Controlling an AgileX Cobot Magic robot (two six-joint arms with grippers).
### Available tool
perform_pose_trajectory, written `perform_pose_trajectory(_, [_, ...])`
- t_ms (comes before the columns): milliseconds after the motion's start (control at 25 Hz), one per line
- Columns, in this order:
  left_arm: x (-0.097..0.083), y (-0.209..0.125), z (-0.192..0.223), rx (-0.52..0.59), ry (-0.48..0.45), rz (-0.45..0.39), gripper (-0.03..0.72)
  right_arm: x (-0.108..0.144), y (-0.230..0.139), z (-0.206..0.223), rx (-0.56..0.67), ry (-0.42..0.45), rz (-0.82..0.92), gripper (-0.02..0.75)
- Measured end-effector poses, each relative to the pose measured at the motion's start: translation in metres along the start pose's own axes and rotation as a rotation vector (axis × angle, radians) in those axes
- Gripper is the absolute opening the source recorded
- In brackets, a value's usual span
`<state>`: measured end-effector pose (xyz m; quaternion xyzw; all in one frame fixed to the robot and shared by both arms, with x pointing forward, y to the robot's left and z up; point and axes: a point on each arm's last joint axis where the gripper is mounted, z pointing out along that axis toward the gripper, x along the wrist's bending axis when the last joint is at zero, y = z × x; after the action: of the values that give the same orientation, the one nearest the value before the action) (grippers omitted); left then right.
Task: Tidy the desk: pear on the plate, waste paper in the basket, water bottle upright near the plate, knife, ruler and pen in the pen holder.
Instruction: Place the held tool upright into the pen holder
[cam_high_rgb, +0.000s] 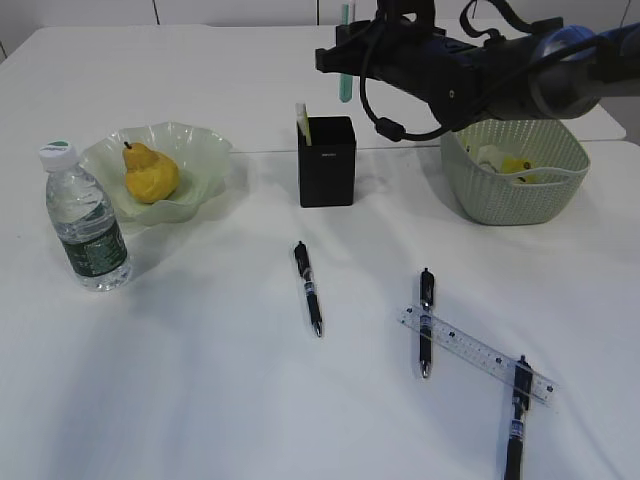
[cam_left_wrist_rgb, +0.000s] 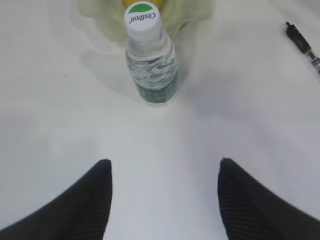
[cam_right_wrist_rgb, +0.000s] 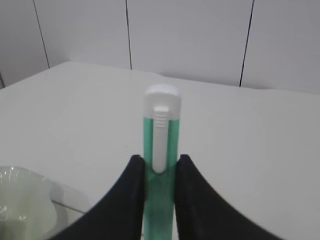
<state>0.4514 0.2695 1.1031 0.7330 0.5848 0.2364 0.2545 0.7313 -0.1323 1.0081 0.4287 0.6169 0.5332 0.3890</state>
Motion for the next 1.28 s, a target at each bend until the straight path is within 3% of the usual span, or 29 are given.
perform_pose_trajectory(160, [0.000, 0.000, 0.003, 0.010, -0.001, 0.000, 0.466, 0.000, 0.004, 0.000, -0.053, 0.000, 0.004, 0.144])
perform_pose_trajectory(560, [0.000, 0.000, 0.003, 0.010, -0.001, 0.000, 0.466, 0.000, -0.014, 0.007, -0.025, 0.001, 0.013, 0.144])
perform_pose_trajectory(1280, [0.000, 0.000, 0.004, 0.011, -0.001, 0.000, 0.466, 0.000, -0.035, 0.023, 0.101, -0.002, 0.038, 0.143])
